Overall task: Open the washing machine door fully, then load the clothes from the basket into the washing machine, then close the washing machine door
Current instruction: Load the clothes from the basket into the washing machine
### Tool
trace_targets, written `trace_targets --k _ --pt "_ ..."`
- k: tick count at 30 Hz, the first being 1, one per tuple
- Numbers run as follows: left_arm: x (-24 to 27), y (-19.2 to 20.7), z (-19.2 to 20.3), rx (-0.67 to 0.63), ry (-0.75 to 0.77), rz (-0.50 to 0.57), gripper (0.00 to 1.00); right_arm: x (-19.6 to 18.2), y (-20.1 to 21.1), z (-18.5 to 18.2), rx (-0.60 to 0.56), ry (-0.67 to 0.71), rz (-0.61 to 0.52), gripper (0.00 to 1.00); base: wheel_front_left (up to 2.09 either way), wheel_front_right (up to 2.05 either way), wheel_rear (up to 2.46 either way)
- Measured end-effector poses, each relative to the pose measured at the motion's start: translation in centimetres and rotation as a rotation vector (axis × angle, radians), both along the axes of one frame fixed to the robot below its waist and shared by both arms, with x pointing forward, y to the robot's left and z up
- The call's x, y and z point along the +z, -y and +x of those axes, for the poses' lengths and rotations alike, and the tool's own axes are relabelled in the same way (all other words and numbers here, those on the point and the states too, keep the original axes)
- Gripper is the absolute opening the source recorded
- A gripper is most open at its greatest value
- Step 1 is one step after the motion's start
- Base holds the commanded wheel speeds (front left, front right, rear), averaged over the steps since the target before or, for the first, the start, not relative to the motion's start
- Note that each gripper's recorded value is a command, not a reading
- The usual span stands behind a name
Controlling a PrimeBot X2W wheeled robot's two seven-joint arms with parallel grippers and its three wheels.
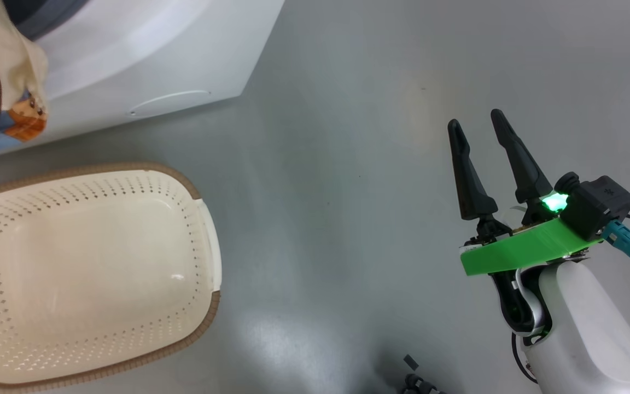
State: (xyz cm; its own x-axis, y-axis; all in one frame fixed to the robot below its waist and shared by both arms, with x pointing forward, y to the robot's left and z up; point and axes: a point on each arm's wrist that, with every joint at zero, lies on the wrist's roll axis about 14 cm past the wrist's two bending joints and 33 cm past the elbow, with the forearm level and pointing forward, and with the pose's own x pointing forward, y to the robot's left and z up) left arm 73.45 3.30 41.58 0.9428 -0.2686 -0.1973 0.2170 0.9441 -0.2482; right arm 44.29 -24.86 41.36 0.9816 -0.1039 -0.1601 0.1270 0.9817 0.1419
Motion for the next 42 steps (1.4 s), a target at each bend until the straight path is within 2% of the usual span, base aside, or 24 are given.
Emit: trace_targets --k 6,11,18,25,42 --pt "-0.2 -0.2 -0.9 -0.011 -0.047 0.015 1.00 0.6 -0.5 0.1 0.016 0.017 0.008 1.00 0.00 0.00 0.00" --pt "2.1 0.2 -1.5 -0.021 0.025 -0.014 1.00 1.3 -0.8 0.3 0.026 0.036 0.013 1.00 0.00 0.00 0.00" --pt "1.9 -0.6 -4.1 -0.025 0.022 -0.017 1.00 2.8 -1.1 0.5 0.046 0.074 0.009 1.00 0.00 0.00 0.00" --pt "3.7 -1.7 -6.5 -0.035 0.080 -0.017 1.00 4.6 -1.4 0.9 0.065 0.124 0.010 1.00 0.00 0.00 0.00" --pt "6.8 -5.0 -16.9 -0.018 0.182 -0.023 1.00 8.2 -3.1 -0.4 0.132 0.208 0.018 1.00 0.00 0.00 0.00"
